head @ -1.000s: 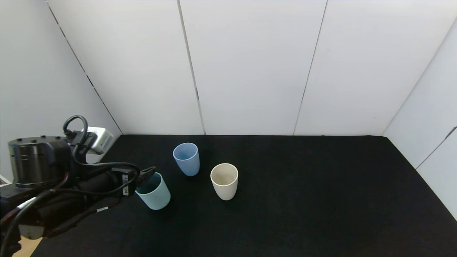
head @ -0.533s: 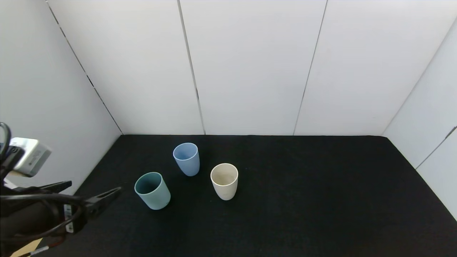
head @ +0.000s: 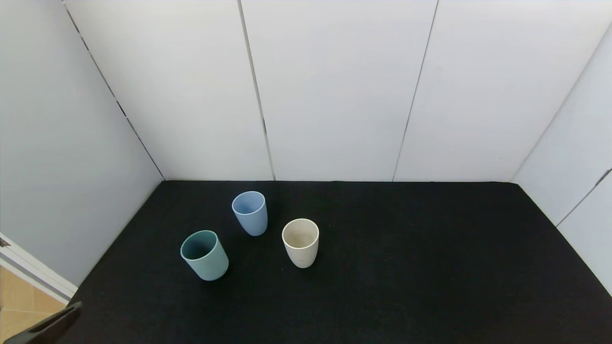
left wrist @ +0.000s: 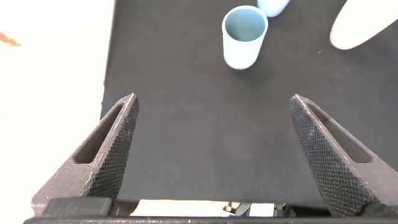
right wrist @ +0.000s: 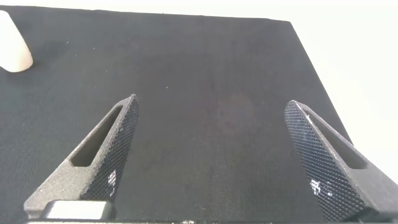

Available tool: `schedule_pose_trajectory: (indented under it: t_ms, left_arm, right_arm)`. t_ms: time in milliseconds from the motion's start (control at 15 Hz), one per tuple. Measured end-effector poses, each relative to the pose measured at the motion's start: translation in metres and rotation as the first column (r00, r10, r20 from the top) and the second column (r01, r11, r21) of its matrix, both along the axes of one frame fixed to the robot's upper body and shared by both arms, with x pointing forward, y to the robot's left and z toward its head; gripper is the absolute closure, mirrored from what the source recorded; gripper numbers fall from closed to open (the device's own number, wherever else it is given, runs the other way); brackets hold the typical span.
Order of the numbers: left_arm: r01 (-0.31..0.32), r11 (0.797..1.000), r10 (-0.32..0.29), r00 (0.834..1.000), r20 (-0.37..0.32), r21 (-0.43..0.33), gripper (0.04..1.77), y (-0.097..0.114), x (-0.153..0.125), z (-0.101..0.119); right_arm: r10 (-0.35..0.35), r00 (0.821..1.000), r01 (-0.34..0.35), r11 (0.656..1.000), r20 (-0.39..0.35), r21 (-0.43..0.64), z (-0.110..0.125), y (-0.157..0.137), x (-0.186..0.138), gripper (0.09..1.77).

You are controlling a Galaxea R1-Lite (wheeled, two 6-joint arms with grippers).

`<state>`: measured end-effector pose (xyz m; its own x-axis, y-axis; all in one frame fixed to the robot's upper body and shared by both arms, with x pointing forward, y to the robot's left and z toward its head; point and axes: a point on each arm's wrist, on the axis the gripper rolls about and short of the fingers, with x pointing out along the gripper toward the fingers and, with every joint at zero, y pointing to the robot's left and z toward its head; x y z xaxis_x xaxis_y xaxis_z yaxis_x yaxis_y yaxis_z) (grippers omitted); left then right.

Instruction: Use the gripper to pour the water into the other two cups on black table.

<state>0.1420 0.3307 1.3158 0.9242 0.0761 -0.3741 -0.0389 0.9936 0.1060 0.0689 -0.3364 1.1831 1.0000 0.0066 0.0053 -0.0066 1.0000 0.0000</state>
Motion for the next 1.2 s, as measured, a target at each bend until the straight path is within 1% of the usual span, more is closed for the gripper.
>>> schedule_pose_trajectory:
  t_ms: [200, 333, 467, 533, 667, 800, 933, 1000, 1067, 1133, 1200]
  left_arm:
    - [-0.017, 1.0, 0.017, 1.0, -0.013, 0.005, 0.09, 0.005, -0.03, -0.007]
    - [-0.049, 0.999, 0.049, 0.999, -0.004, 0.007, 0.09, 0.008, -0.051, -0.009]
    - [-0.08, 0.996, 0.079, 0.996, 0.038, 0.025, 0.09, 0.009, -0.069, -0.012]
    - [-0.083, 0.996, 0.081, 0.995, 0.066, 0.027, 0.09, 0.009, -0.077, -0.015]
    - [-0.054, 0.998, 0.051, 0.992, 0.117, 0.02, 0.09, 0.008, -0.09, -0.027]
    - [-0.02, 1.0, 0.018, 0.984, 0.179, 0.01, 0.09, 0.006, -0.104, -0.04]
    - [0.019, 1.0, -0.02, 0.968, 0.25, 0.007, 0.09, 0.005, -0.114, -0.053]
    - [0.028, 1.0, -0.029, 0.953, 0.301, 0.006, 0.09, 0.004, -0.116, -0.058]
    - [0.031, 0.999, -0.032, 0.933, 0.358, 0.008, 0.09, 0.004, -0.115, -0.061]
    - [0.032, 0.999, -0.034, 0.909, 0.414, 0.012, 0.09, 0.004, -0.112, -0.062]
    - [0.034, 0.999, -0.039, 0.881, 0.471, 0.018, 0.09, 0.004, -0.107, -0.065]
  right_arm:
    - [0.0, 1.0, 0.0, 1.0, 0.0, 0.0, 0.0, 0.0, 0.0, 0.15]
    - [0.0, 1.0, 0.0, 1.0, 0.0, 0.0, 0.0, 0.0, 0.0, 0.15]
    - [0.0, 1.0, 0.0, 1.0, 0.0, 0.0, 0.0, 0.0, 0.0, 0.15]
    - [0.0, 1.0, 0.0, 1.0, 0.0, 0.0, 0.0, 0.0, 0.0, 0.15]
    - [0.0, 1.0, 0.0, 1.0, 0.0, 0.0, 0.0, 0.0, 0.0, 0.15]
    - [0.0, 1.0, 0.0, 1.0, 0.0, 0.0, 0.0, 0.0, 0.0, 0.15]
    - [0.0, 1.0, 0.0, 1.0, 0.0, 0.0, 0.0, 0.0, 0.0, 0.15]
    - [0.0, 1.0, 0.0, 1.0, 0.0, 0.0, 0.0, 0.0, 0.0, 0.15]
    - [0.0, 1.0, 0.0, 1.0, 0.0, 0.0, 0.0, 0.0, 0.0, 0.15]
    - [0.0, 1.0, 0.0, 1.0, 0.0, 0.0, 0.0, 0.0, 0.0, 0.15]
    - [0.0, 1.0, 0.0, 1.0, 0.0, 0.0, 0.0, 0.0, 0.0, 0.15]
